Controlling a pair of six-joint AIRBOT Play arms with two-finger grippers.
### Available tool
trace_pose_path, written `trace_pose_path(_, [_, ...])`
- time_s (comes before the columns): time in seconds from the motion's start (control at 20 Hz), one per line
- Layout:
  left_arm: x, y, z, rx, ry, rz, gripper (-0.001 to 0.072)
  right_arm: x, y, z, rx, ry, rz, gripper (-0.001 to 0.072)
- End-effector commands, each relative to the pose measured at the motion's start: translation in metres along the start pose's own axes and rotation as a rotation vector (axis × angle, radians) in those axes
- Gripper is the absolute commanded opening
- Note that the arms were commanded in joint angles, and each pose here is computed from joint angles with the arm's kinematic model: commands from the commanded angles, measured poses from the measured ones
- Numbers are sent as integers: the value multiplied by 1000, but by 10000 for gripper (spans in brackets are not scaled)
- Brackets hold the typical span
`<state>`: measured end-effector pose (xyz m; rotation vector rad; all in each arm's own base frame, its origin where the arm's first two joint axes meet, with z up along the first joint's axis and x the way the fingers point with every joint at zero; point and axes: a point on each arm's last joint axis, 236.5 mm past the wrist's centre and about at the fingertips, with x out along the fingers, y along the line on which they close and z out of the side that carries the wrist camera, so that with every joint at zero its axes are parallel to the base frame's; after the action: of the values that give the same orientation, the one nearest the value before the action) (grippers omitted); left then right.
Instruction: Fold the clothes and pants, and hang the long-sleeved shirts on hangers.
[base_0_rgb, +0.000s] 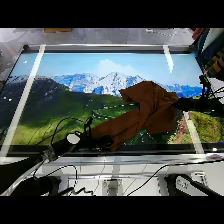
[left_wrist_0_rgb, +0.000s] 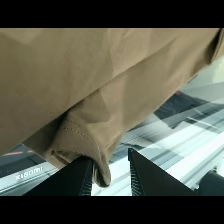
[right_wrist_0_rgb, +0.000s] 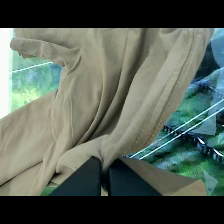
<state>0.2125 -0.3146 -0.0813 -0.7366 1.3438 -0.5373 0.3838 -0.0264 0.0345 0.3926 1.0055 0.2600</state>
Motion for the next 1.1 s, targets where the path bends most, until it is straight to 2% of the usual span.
trace_pose_path(0.0, [2, 2, 0, -2, 0, 6, 239, 0, -1, 0, -4, 2, -6, 19])
trace_pose_path(0.2, [2, 2, 0, -1, 1, 6, 237, 0, -2, 0, -4, 0, -7, 19])
trace_pose_path(0.3, [2, 1, -2, 0, 7, 3, 18, 0, -1, -1, -4, 3, -4, 19])
trace_pose_path(0.4, [1, -7, -1, 13, 16, -14, 17, -1, 3, -1, 0, 6, 10, 19])
trace_pose_path(0.5, [-6, -26, 16, 109, -8, -57, 17, -5, 9, 6, 1, -24, 22, 19])
trace_pose_path(0.7, [-66, -66, 119, 148, -242, -156, 15, -48, 32, 53, -87, -171, 5, 19])
trace_pose_path(0.9, [-210, -99, 224, 212, -599, -221, 15, -133, 78, 111, -248, -394, -39, 19])
trace_pose_path(1.05, [-340, -135, 253, 302, -898, -251, 15, -213, 127, 140, -360, -593, -75, 19])
